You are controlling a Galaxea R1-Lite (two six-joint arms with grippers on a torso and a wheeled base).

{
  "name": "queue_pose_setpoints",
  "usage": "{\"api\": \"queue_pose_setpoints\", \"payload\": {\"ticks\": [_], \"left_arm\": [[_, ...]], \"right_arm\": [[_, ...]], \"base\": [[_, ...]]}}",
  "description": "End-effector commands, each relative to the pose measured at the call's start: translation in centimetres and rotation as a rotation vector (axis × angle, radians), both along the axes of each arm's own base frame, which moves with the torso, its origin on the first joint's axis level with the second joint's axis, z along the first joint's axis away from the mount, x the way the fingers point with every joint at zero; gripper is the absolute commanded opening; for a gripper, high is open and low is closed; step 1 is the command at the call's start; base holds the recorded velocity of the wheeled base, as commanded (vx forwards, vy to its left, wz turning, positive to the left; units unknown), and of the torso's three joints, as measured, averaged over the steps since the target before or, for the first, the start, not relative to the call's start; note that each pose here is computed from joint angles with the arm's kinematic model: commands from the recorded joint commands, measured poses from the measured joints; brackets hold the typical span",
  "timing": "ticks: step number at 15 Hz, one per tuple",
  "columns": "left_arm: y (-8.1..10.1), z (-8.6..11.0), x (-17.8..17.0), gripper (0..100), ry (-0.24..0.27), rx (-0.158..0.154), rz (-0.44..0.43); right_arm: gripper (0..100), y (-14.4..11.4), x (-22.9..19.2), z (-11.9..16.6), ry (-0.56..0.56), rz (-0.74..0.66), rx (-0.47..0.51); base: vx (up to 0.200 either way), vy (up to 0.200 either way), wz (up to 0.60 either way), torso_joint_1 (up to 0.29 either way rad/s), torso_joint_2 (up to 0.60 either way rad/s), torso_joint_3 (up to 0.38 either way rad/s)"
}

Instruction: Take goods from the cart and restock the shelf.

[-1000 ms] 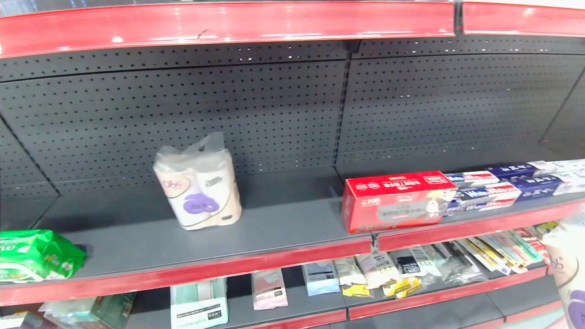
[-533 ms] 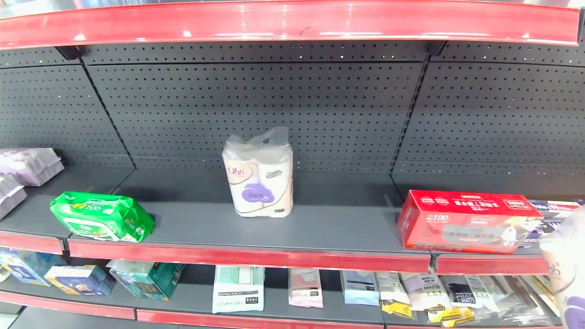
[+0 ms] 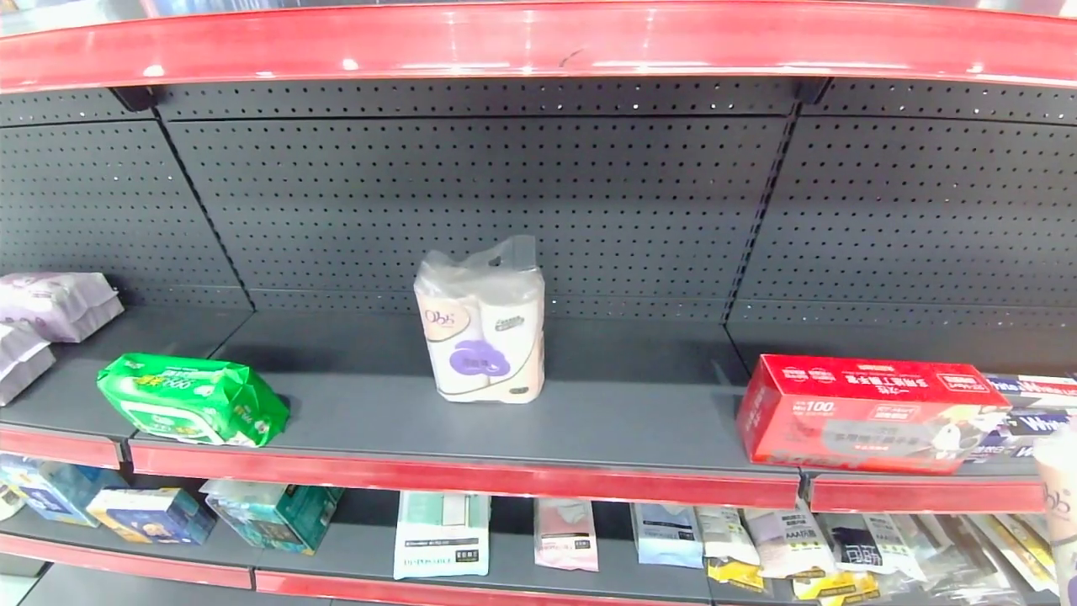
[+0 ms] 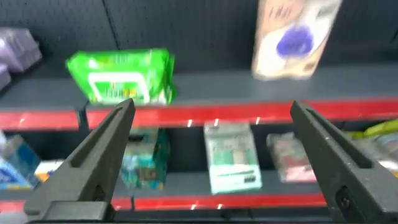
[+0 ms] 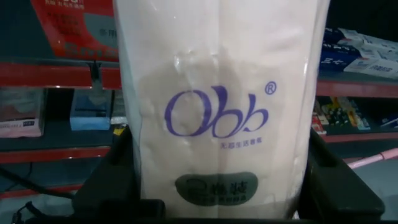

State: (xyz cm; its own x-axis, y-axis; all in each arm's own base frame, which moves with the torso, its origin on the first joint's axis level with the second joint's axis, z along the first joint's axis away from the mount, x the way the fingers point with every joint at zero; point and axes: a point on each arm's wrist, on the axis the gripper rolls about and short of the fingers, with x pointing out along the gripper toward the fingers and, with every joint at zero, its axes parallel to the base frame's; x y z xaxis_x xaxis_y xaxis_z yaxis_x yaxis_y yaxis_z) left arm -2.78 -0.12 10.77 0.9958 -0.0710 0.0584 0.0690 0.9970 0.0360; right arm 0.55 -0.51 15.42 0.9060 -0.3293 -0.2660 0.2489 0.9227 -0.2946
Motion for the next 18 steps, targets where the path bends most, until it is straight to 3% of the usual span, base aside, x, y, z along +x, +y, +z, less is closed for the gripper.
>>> {"api": "queue_pose_setpoints", "payload": {"ticks": [1, 4, 6, 7, 9, 11, 13, 18], "left_arm": [[-0.1, 8.9, 4.3, 100, 0.136, -0.082, -0.017], [0.3, 9.0, 8.8, 100, 0.271, -0.064, 0.131], [0.3, 8.3, 10.8, 100, 0.352, 0.049, 0.088], [0.2, 8.2, 12.0, 100, 0.376, 0.061, 0.011], [0.3, 8.0, 14.9, 100, 0.371, 0.069, -0.086], [1.5, 7.6, 18.5, 100, 0.338, 0.090, -0.106], [2.5, 7.0, 20.7, 100, 0.325, 0.135, -0.107], [2.4, 7.0, 21.2, 100, 0.333, 0.135, -0.117]], "right_arm": [[0, 0.2, -1.0, -1.0, -0.038, -0.006, -0.009], [0, 0.2, -1.2, -1.1, -0.051, -0.003, -0.018], [0, 0.2, -1.2, -1.0, -0.055, -0.003, -0.005], [0, 0.2, -1.2, -1.0, -0.060, 0.000, 0.003], [0, 0.2, -1.2, -1.2, -0.054, 0.000, 0.013], [0, 0.2, -1.0, -1.5, -0.032, 0.008, 0.011], [0, 0.1, -0.5, -1.4, 0.002, -0.002, 0.006], [0, -0.5, 1.4, -0.2, -0.014, -0.123, -0.037]], "base": [[0.000, 0.000, 0.00, 0.000, 0.00, 0.000], [0.000, 0.000, 0.00, 0.000, 0.00, 0.000], [0.000, 0.000, 0.00, 0.000, 0.00, 0.000], [0.000, 0.000, 0.00, 0.000, 0.00, 0.000], [0.000, 0.000, 0.00, 0.000, 0.00, 0.000], [0.000, 0.000, 0.00, 0.000, 0.00, 0.000], [0.000, 0.000, 0.00, 0.000, 0.00, 0.000], [0.000, 0.000, 0.00, 0.000, 0.00, 0.000]]}}
